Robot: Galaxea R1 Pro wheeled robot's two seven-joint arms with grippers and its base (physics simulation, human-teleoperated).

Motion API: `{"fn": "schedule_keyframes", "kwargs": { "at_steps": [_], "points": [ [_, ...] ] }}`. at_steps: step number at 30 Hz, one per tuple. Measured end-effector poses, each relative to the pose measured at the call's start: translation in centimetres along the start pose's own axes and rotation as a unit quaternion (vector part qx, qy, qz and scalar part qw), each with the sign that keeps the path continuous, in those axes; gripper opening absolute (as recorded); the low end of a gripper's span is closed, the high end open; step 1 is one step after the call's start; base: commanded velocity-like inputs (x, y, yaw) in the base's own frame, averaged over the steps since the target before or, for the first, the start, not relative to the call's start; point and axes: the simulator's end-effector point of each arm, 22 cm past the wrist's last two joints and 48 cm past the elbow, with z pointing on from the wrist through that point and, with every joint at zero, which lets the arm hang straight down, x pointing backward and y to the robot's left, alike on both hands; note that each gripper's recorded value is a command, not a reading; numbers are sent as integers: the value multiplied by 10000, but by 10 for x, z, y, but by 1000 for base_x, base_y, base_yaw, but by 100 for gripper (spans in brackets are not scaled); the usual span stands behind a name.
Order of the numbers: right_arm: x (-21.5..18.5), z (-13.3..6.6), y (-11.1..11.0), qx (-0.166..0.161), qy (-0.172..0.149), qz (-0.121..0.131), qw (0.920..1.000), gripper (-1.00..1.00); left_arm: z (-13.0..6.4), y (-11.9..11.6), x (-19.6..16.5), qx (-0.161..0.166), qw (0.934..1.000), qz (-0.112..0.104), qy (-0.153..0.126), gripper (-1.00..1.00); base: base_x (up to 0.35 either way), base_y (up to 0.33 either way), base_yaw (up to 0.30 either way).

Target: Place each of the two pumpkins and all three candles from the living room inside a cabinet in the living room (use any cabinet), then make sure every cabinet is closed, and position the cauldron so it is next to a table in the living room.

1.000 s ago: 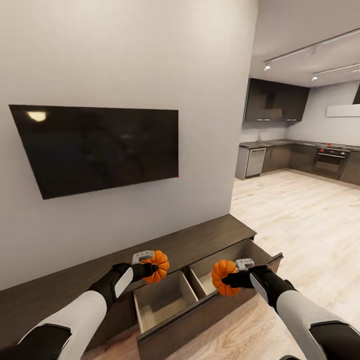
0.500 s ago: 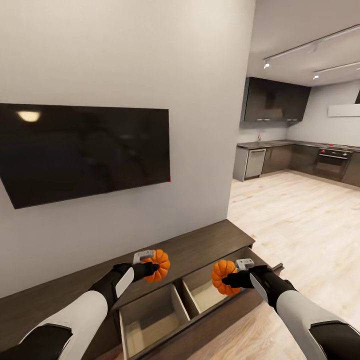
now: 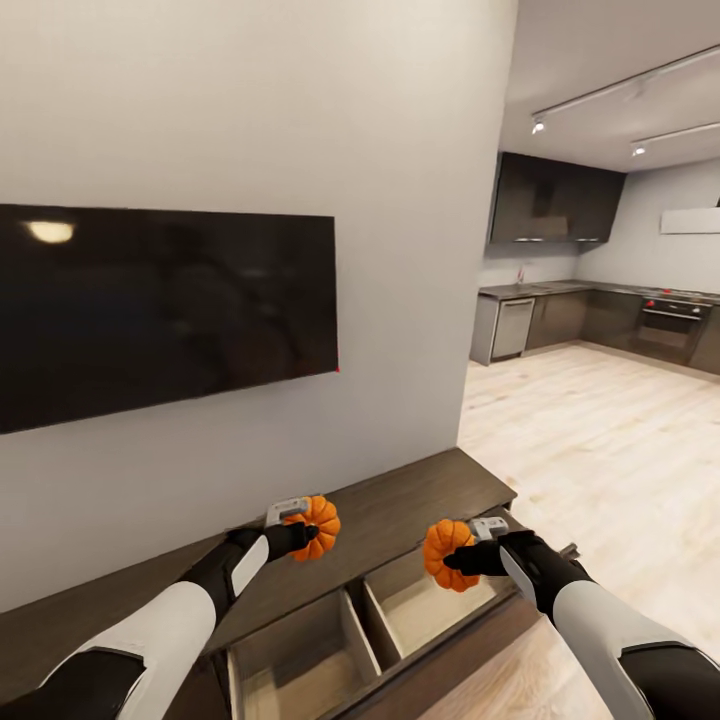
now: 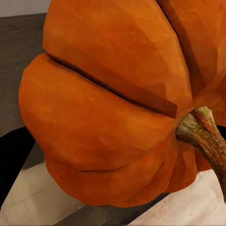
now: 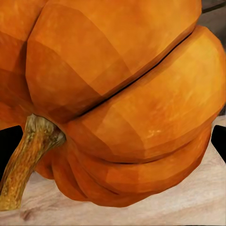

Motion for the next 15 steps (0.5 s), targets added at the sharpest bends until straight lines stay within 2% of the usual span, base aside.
{"fn": "schedule_keyframes", "kwargs": {
  "at_steps": [3, 6, 15],
  "points": [
    [0, 0, 0, 1, 0, 2, 10000, -100, 0, -3, 1, 22, 10000, -8, 1, -100, 328, -88, 0],
    [0, 0, 0, 3, 3, -3, 10000, -100, 1, -4, 1, 25, 10000, 0, -2, -100, 184, -61, 0],
    [0, 0, 0, -2, 0, 3, 10000, -100, 1, -4, 0, 28, 10000, -6, -5, -100, 22, -7, 0]
  ]
}}
